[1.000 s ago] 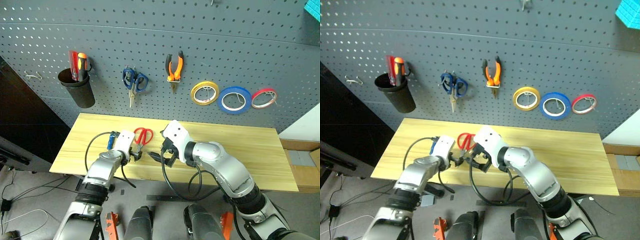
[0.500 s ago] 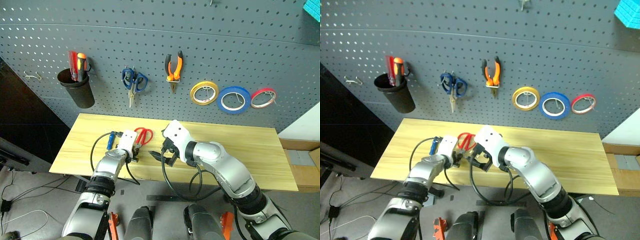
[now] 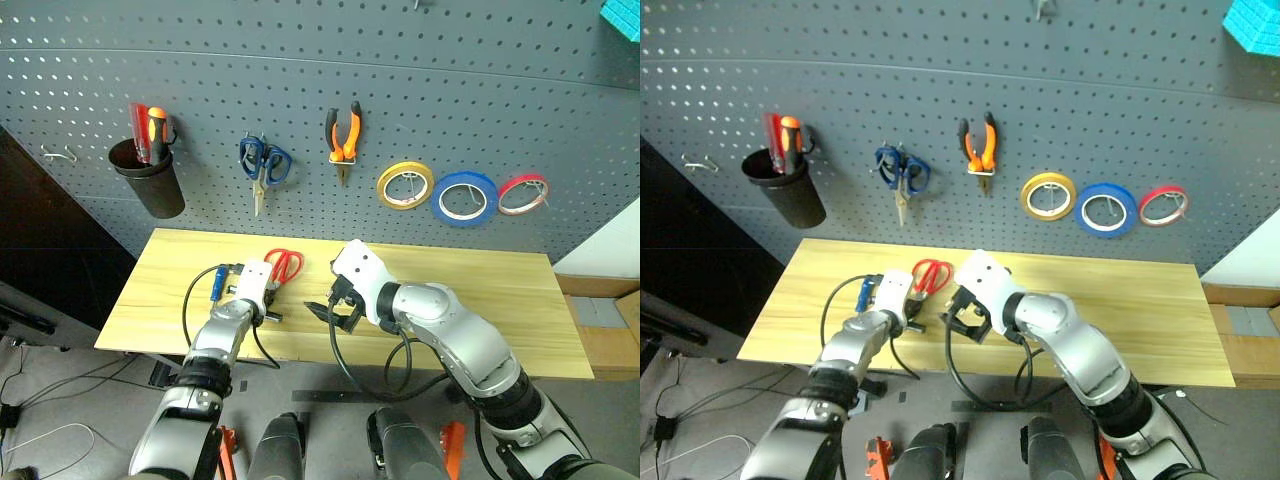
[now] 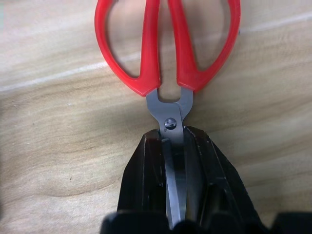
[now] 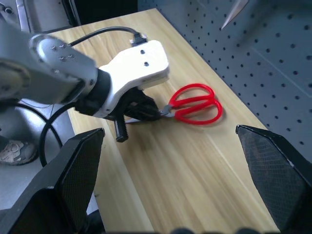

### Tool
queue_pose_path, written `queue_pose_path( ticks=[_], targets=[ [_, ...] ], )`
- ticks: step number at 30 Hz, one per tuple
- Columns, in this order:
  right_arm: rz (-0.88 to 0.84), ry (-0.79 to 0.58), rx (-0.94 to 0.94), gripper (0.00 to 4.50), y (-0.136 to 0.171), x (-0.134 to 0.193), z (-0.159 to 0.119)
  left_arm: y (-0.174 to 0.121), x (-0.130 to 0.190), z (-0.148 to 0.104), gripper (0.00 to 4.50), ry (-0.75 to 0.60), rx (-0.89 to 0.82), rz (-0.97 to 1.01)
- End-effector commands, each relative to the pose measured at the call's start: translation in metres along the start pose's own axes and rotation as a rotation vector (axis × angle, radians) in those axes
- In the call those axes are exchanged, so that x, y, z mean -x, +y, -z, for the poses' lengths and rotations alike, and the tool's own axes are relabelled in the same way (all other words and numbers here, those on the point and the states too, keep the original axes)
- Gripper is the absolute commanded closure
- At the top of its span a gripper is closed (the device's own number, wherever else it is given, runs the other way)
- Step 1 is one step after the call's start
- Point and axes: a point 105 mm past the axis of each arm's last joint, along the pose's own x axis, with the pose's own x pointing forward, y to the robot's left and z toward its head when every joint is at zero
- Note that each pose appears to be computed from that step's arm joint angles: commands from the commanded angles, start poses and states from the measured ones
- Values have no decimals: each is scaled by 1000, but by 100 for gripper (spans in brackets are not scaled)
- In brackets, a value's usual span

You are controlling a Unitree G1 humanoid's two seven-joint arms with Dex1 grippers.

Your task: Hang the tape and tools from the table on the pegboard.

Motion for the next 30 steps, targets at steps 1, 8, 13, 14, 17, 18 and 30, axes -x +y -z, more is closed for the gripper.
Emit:
queue_pose_path(
  ticks=[1,8,13,14,17,18,30],
  targets=[
    [-32,-69,36,0,4,15,-16,9,21,-20,426,-152,-26,6],
    [7,-80,74,0,-12,38,-19,27,83,-22,426,-370,-126,-68],
    [-5,-127,95,0,-19,53,-26,39,119,-36,426,-477,-258,-174],
    [-14,-126,97,0,-19,55,-26,41,124,-41,426,-494,-266,-191],
    [-35,-121,104,0,-19,58,-24,38,145,-69,426,-603,-335,-210],
    [-38,-119,105,0,-19,58,-24,36,150,-77,426,-632,-353,-216],
    [8,-229,107,0,-36,56,-50,29,150,-125,426,-777,-441,-192]
  ],
)
